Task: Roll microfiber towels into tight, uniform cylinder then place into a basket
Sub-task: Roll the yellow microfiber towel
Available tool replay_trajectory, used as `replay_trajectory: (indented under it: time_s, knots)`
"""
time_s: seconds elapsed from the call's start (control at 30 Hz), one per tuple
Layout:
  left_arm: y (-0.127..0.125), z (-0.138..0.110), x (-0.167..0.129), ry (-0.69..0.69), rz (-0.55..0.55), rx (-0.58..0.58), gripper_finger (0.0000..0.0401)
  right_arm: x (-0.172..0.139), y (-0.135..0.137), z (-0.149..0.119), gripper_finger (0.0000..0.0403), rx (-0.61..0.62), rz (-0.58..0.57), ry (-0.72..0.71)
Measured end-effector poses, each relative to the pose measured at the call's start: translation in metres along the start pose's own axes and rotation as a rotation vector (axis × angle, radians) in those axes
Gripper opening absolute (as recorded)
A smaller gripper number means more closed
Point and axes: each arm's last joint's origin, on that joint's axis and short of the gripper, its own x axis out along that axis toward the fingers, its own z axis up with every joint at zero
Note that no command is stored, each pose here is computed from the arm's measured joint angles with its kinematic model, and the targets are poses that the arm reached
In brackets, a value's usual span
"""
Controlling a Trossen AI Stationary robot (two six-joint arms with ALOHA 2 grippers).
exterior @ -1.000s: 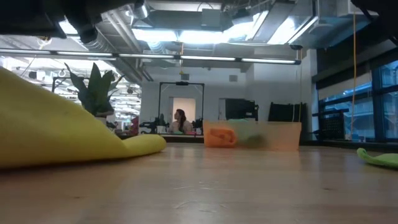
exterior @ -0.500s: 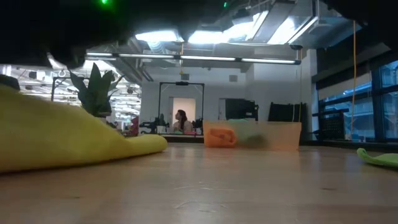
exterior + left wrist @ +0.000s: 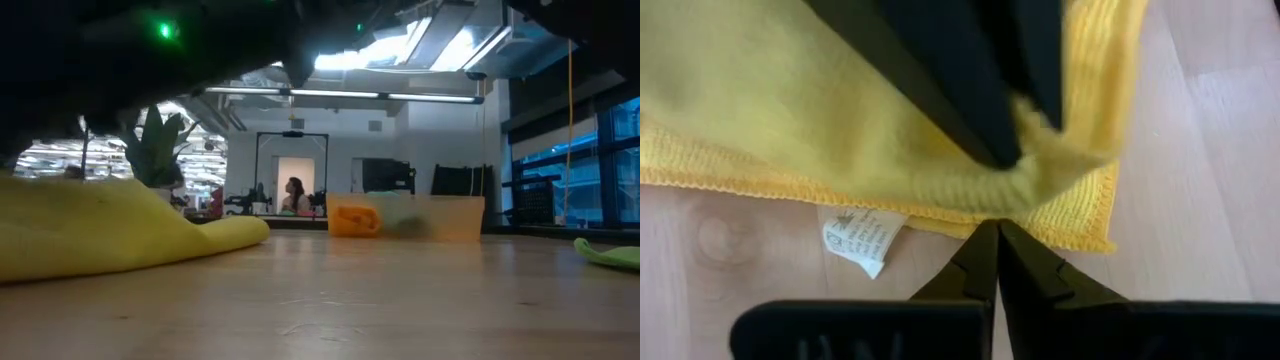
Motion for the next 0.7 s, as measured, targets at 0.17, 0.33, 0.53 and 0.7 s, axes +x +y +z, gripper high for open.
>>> replay_trajectory:
  time_s: [0.17, 0.33, 0.53, 0.7]
  knots:
    - [0.000, 0.000, 0.000, 0.001, 0.001, 0.000, 0.0006, 0.009, 0.003, -0.013, 0.0029, -0.004, 0.000, -0.013]
    - [0.000, 0.000, 0.000, 0.003, 0.001, 0.001, 0.0006, 0.011, 0.004, -0.016, 0.0030, -0.005, 0.030, -0.015]
    - [0.000, 0.000, 0.000, 0.004, 0.002, 0.002, 0.0006, 0.011, 0.009, -0.016, 0.0031, -0.006, 0.110, -0.022]
    - [0.000, 0.000, 0.000, 0.004, 0.003, 0.002, 0.0006, 0.011, 0.009, -0.015, 0.0031, -0.006, 0.108, -0.033]
